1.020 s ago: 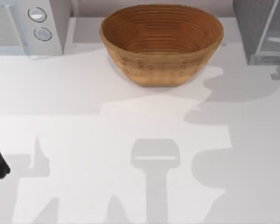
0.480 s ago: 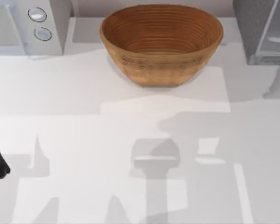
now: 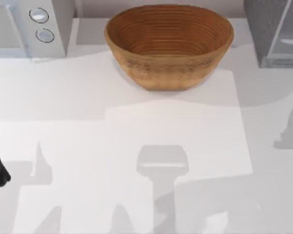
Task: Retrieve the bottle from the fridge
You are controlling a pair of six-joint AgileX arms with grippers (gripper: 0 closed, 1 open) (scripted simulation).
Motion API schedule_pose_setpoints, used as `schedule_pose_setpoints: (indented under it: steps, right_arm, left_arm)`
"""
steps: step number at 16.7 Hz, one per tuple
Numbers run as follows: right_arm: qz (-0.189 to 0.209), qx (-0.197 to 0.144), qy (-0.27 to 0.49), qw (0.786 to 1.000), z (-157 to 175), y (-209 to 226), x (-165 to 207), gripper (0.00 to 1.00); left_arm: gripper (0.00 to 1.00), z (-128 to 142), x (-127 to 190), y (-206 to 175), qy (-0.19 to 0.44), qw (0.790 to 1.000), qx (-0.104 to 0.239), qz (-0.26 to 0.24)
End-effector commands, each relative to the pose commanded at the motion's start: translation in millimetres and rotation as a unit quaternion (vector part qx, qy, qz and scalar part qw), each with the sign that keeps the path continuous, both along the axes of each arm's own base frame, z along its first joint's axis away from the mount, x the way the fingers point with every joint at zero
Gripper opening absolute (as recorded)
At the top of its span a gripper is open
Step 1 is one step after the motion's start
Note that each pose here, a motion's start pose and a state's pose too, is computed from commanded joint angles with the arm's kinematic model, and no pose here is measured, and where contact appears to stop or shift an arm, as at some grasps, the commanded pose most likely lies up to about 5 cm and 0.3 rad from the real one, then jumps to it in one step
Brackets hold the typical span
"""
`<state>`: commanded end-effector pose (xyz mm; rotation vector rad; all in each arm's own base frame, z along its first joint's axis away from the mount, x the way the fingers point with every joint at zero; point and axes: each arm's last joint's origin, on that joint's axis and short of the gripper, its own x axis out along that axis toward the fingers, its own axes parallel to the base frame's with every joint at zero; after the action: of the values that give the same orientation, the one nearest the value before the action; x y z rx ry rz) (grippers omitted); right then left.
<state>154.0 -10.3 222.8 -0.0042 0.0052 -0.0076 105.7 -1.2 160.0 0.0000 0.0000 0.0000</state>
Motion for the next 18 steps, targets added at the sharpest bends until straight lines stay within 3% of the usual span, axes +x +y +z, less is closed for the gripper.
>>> schedule_pose_setpoints:
  steps: [4, 9, 18]
  right_arm:
    - [0.002, 0.001, -0.014, 1.000, -28, 6, -35, 0.00]
    - [0.004, 0.002, -0.004, 1.000, -60, 9, -48, 0.00]
    - [0.005, 0.002, -0.011, 1.000, -56, 11, -48, 0.00]
  left_arm:
    - [1.00, 0, 0, 0, 0.000, 1.000, 0.000, 0.000]
    - [1.00, 0, 0, 0, 0.000, 1.000, 0.000, 0.000]
    - [1.00, 0, 0, 0, 0.000, 1.000, 0.000, 0.000]
